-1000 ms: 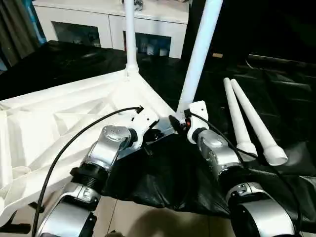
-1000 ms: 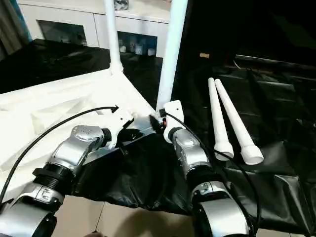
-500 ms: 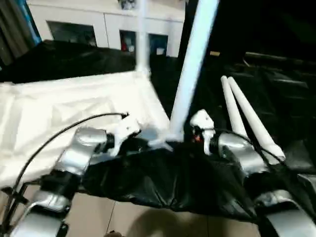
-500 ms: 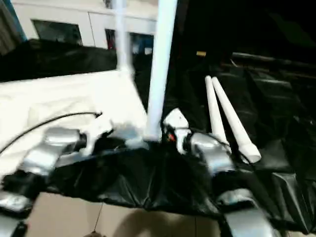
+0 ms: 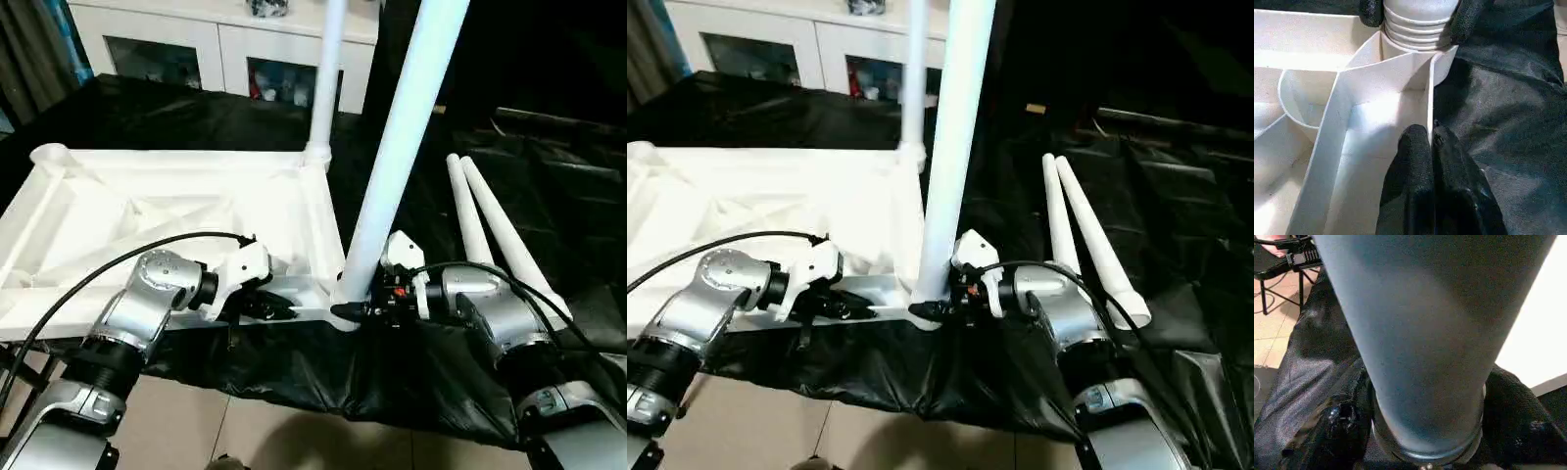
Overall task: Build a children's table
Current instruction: Rotate leg to tighten
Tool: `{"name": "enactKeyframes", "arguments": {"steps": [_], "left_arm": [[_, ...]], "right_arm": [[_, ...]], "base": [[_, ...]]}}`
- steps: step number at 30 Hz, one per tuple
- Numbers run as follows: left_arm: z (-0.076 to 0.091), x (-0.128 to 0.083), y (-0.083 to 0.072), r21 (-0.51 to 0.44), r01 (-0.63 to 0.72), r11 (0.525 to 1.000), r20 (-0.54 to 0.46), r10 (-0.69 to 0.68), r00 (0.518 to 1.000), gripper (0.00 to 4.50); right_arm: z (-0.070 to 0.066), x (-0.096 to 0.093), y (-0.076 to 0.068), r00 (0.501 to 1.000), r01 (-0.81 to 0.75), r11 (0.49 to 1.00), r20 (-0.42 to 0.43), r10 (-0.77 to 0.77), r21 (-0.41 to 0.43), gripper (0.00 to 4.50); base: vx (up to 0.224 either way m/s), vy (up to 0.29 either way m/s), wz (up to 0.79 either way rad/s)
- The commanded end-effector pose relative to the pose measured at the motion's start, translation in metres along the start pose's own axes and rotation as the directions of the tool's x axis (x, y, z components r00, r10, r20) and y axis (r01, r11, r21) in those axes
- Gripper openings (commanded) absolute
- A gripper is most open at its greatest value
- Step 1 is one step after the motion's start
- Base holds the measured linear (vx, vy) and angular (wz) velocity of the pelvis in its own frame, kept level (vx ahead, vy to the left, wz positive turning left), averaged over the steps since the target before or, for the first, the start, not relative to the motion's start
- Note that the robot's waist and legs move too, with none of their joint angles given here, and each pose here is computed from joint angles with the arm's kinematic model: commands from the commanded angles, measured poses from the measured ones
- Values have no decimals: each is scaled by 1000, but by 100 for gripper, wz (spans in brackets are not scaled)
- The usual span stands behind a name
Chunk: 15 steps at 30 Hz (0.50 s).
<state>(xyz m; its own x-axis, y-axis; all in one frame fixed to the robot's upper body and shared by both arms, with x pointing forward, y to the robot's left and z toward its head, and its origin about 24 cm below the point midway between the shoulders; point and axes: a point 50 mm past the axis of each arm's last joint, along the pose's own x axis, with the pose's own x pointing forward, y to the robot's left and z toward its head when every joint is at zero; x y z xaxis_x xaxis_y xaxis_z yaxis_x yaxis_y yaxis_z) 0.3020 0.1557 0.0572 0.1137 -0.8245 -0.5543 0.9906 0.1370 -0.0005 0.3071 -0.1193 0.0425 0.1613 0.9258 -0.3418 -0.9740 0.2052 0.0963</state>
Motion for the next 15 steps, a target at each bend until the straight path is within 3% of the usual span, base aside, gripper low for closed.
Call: {"name": "enactKeyframes", "arguments": {"steps": [1,3,6,7,8,10,12,13,15], "left_arm": [[12,13,-2,34,16,999,50,-17,999,0],[13,14,-1,24,7,1000,56,-8,998,0],[16,24,11,-17,-129,991,41,130,991,0],[16,24,11,-17,-129,991,41,130,991,0],[20,30,16,-41,-191,981,42,193,980,0],[22,33,17,-51,-210,976,43,212,976,0],[35,50,21,-89,-273,958,61,279,958,0],[35,51,21,-91,-275,957,62,281,958,0],[45,66,22,-127,-321,938,75,332,940,0]], "right_arm": [[2,24,20,985,-172,985,4,172,-5,273],[0,25,20,988,-155,988,22,155,13,273],[-4,36,6,992,112,992,49,-116,64,272],[-4,36,6,992,112,992,49,-116,64,271],[-7,40,-3,966,253,963,38,-258,93,270],[-8,41,-6,951,302,947,32,-308,112,270],[-10,47,-18,865,490,845,4,-502,215,270],[-10,48,-18,861,496,840,2,-509,218,270],[-8,55,-22,797,587,764,-24,-604,269,270]], "base": [[0,0,0],[0,0,0],[0,0,0],[0,0,0],[0,0,0],[0,0,0],[0,0,0],[0,0,0],[0,0,0]]}}
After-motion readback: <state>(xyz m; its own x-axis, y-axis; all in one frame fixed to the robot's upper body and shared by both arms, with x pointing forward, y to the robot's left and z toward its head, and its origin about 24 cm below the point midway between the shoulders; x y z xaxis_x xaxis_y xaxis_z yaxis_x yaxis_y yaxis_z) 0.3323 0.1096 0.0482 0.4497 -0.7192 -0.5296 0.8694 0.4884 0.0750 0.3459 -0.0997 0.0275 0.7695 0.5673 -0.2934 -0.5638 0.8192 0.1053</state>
